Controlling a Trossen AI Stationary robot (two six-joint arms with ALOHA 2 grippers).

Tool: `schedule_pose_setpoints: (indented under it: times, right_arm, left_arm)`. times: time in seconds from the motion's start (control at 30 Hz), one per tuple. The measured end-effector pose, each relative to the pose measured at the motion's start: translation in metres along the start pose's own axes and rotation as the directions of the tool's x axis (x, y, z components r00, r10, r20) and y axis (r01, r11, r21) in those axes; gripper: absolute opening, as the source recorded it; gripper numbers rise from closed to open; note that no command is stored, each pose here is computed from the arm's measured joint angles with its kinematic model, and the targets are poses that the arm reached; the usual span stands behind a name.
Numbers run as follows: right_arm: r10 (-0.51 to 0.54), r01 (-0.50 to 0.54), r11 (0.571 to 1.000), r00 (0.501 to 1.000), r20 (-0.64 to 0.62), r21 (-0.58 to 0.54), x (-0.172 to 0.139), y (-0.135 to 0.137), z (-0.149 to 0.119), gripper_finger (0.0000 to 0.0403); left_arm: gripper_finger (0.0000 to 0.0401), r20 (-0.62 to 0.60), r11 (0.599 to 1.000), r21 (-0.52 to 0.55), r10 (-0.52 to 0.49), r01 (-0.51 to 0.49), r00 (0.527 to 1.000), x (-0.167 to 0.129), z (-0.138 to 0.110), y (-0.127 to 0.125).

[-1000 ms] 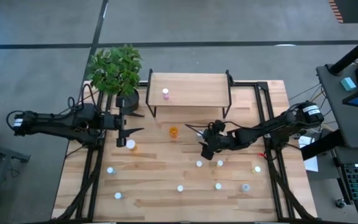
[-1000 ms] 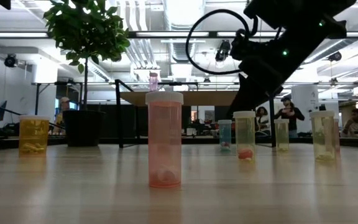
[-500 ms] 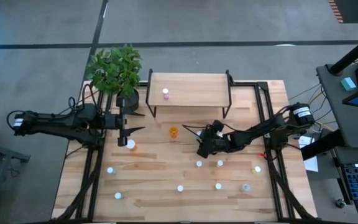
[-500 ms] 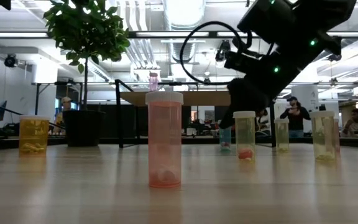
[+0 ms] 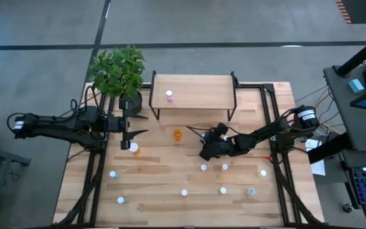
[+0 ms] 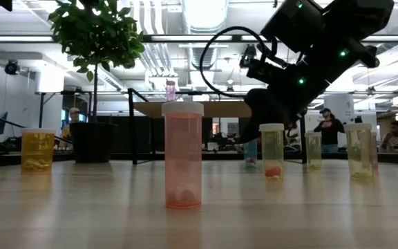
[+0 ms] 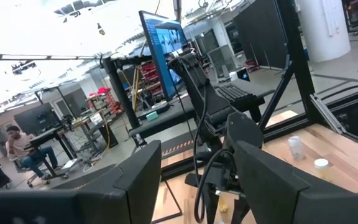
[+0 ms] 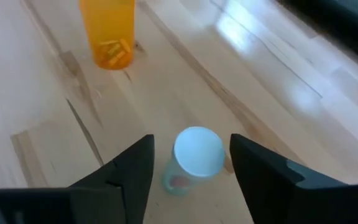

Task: Pick and place medicine bottles onto shelf by color
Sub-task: Put the blue pill bottle on the shelf

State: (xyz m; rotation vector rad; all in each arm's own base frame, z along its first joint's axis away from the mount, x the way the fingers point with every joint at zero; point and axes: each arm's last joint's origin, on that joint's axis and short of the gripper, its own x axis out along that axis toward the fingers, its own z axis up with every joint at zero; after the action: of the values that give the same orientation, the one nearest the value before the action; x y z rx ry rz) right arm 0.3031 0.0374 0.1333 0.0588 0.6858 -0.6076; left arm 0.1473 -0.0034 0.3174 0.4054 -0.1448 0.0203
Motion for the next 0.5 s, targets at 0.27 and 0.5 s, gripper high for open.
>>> schedule_pose_setpoints:
  times: [0.27, 0.5]
  right_arm:
    - [0.006, -0.006, 1.000, 1.000, 0.000, 0.001, -0.0014, -0.0006, 0.0012, 0.0134]
    - [0.008, -0.008, 1.000, 1.000, 0.000, -0.001, -0.0016, -0.0005, 0.0013, 0.0104]
  left_arm:
    - [0.0190, -0.001, 1.000, 0.000, 0.000, 0.000, 1.000, 0.0002, -0.0001, 0.0000]
    - [0.0190, -0.001, 1.000, -0.001, -0.001, 0.001, 1.000, 0.0003, -0.0002, -0.0001]
